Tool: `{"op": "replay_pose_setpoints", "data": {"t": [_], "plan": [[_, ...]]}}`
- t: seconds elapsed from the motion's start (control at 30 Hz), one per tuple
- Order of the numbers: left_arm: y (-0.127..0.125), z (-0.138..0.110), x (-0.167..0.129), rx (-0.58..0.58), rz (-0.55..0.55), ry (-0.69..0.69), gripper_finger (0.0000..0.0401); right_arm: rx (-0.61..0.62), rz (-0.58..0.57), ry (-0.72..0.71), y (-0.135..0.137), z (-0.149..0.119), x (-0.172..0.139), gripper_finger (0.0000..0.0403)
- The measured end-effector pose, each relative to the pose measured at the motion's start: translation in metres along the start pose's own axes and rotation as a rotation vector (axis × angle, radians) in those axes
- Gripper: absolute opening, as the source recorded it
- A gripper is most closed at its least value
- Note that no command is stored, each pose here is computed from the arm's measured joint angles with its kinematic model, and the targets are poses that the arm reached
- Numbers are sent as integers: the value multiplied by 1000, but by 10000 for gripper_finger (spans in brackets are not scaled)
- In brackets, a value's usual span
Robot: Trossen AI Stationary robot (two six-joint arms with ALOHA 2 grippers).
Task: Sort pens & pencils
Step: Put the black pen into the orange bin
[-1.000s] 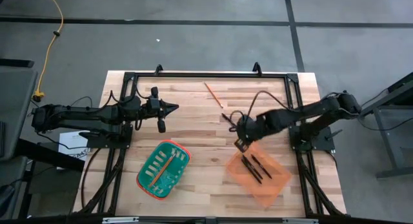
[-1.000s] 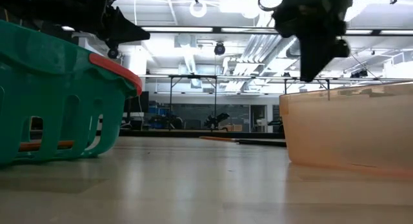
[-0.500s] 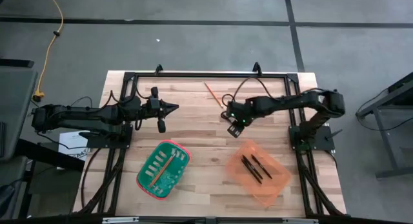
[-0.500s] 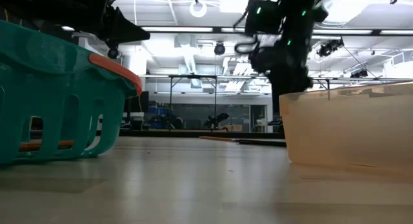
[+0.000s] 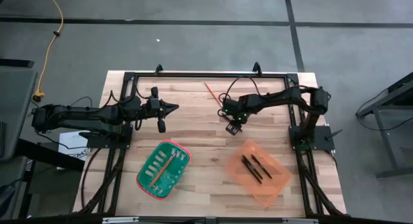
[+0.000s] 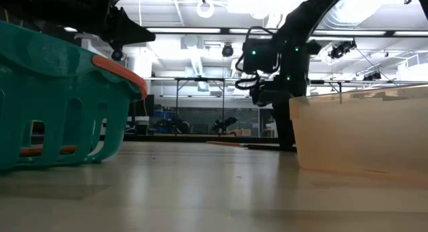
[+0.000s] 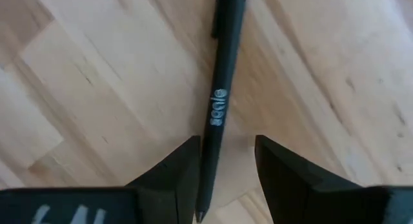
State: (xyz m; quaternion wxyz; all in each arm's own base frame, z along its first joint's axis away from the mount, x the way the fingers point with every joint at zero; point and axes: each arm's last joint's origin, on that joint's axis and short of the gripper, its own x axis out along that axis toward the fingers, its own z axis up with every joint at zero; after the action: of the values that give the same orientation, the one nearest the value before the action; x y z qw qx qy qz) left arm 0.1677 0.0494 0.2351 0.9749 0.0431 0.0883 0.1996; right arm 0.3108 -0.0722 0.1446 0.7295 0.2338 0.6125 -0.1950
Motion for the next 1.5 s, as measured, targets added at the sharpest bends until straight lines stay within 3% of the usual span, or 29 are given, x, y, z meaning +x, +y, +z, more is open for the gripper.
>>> {"op": "replay_pose_setpoints", "data": {"t": [0.2, 0.53, 0.8, 1.07, 1.5], "plan": [[0, 0, 0, 3, 0, 0, 10, -32, -20, 27, 2, -1, 9, 122], [0, 0, 0, 3, 0, 0, 10, -34, -32, 51, 1, -2, 14, 10], [0, 0, 0, 3, 0, 5, 10, -48, -52, 133, 11, 7, -7, 7], [0, -3, 0, 15, -3, 29, 10, -94, -51, 135, 49, 17, -56, 7], [0, -4, 0, 17, -4, 45, 10, -140, -23, 178, 113, -20, -98, 8]]}}
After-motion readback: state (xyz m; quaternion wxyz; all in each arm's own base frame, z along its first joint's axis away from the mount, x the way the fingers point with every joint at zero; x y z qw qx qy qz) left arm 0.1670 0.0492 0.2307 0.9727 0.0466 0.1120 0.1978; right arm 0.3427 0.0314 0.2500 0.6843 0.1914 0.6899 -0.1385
